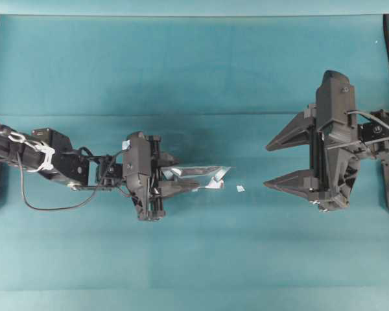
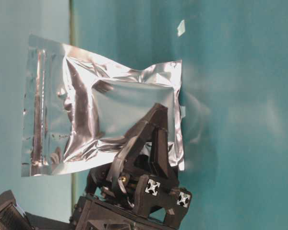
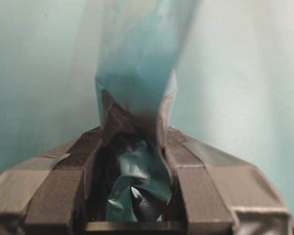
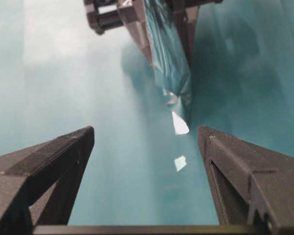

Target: Hand over the silver zip bag and make it stand upright.

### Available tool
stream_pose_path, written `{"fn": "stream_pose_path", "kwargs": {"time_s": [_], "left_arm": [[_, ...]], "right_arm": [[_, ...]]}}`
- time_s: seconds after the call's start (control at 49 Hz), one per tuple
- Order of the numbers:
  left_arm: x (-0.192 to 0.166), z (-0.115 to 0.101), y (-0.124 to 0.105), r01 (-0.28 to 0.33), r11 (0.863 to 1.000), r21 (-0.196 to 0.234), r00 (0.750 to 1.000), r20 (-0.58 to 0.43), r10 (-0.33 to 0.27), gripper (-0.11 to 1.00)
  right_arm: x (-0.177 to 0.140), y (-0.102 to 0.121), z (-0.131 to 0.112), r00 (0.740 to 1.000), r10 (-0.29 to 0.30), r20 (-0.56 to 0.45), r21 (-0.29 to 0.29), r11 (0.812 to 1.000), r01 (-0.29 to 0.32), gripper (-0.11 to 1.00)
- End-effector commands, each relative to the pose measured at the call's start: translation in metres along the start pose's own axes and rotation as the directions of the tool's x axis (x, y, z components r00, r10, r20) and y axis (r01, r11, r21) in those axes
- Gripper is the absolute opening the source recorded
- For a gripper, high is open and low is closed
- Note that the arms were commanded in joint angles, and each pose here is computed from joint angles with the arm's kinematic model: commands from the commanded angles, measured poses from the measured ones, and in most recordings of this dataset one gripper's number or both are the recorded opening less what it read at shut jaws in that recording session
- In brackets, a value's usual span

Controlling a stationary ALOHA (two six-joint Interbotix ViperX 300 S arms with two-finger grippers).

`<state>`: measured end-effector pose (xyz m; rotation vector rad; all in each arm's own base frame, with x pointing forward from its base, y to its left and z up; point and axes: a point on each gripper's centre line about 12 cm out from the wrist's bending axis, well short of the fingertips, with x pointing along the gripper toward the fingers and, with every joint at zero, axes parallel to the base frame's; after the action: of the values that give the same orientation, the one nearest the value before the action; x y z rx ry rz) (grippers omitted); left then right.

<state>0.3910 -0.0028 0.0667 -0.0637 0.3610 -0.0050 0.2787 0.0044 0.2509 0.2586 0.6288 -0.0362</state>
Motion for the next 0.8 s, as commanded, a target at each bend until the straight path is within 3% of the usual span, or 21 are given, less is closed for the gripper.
{"fn": "stream_pose_path", "kwargs": {"time_s": [0.0,0.776], "left_arm": [[0.0016,0.0040,-0.0085,0.023,1.000,0.012,1.000,0.011,-0.023,0.30],[-0.0011,0.0061,-0.0086,0.023,1.000,0.012,1.000,0.014,-0.023,0.30]], "right_arm": [[-0.0030,0.0017,0.0047,1.000,0.006,0.024,0.009,1.000,-0.007,0.96],[-0.0034,0.0030,0.0046,1.000,0.011,0.024,0.008,1.000,-0.011,0.96]]}}
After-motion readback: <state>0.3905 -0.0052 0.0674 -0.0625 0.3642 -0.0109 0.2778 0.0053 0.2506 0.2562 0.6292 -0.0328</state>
